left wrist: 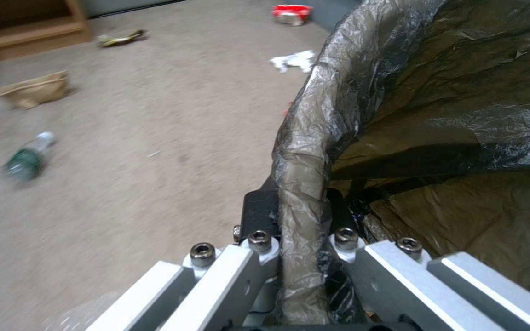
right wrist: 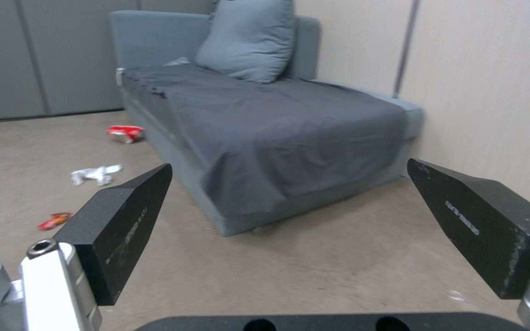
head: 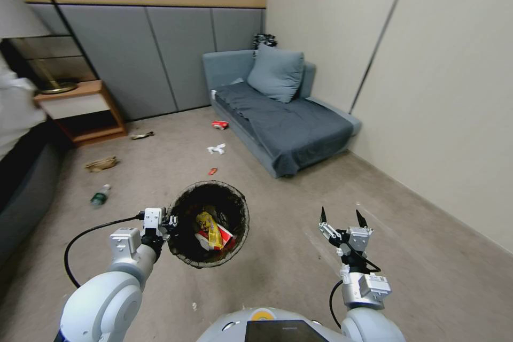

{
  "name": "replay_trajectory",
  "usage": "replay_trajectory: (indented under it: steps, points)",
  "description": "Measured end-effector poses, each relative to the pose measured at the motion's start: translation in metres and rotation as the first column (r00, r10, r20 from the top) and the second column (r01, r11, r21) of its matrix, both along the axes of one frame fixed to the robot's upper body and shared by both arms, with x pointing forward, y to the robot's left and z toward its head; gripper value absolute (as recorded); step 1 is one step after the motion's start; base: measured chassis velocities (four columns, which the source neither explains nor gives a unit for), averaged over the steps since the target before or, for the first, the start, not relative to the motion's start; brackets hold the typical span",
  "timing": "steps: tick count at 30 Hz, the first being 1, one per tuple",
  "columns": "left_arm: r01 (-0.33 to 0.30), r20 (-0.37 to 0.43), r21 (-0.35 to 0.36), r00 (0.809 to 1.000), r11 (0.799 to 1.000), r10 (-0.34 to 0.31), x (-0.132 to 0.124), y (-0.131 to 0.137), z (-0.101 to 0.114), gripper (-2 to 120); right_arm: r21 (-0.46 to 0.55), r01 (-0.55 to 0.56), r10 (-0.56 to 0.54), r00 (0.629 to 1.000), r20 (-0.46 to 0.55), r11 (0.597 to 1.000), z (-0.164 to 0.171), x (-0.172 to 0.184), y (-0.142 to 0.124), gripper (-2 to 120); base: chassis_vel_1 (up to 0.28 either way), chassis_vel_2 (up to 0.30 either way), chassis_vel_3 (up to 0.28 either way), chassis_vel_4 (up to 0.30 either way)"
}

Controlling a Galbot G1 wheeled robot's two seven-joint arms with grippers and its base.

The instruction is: Pick up the trash bin, then pick up the garbage from the floor and place it into the trash bin.

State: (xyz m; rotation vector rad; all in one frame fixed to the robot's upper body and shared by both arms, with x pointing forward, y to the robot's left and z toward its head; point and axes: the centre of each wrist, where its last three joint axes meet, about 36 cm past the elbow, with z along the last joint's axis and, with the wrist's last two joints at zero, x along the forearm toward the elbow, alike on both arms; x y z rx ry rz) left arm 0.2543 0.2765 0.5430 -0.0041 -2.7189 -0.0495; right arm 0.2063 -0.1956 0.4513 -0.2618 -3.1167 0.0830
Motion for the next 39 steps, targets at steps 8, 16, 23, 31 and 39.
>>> replay_trajectory:
  steps: [8,16,23,31,39]
  points:
    - [-0.001,-0.004,-0.001,1.000,1.000,0.001,-0.0006,-0.0001,-0.0006,1,0.007,0.002,-0.002,1.000,-0.004,1.000,-0.0002,0.0012,-0.0009,100,0.096,0.097,0.097,0.096]
    - [-0.001,-0.008,-0.001,1.000,1.000,0.001,-0.0013,-0.0003,-0.0014,1,0.009,0.005,-0.005,1.000,-0.007,1.000,-0.0008,0.0016,-0.0011,100,0.097,0.105,0.102,0.090]
    - [-0.001,-0.012,-0.002,1.000,1.000,0.000,-0.0020,-0.0005,-0.0021,1,0.008,0.018,-0.018,0.999,-0.028,1.000,-0.0010,0.0014,-0.0012,100,0.050,0.044,0.041,0.047]
    - [-0.003,-0.019,-0.001,1.000,1.000,0.003,-0.0032,-0.0002,-0.0031,1,0.009,0.054,-0.053,0.997,-0.053,0.999,0.0007,0.0018,-0.0007,100,-0.005,0.005,0.008,-0.007]
    - [-0.007,-0.021,0.000,1.000,1.000,0.007,-0.0039,0.0003,-0.0035,1,0.009,0.061,-0.061,0.997,-0.057,0.998,0.0014,0.0023,-0.0001,100,-0.121,0.127,0.125,-0.118]
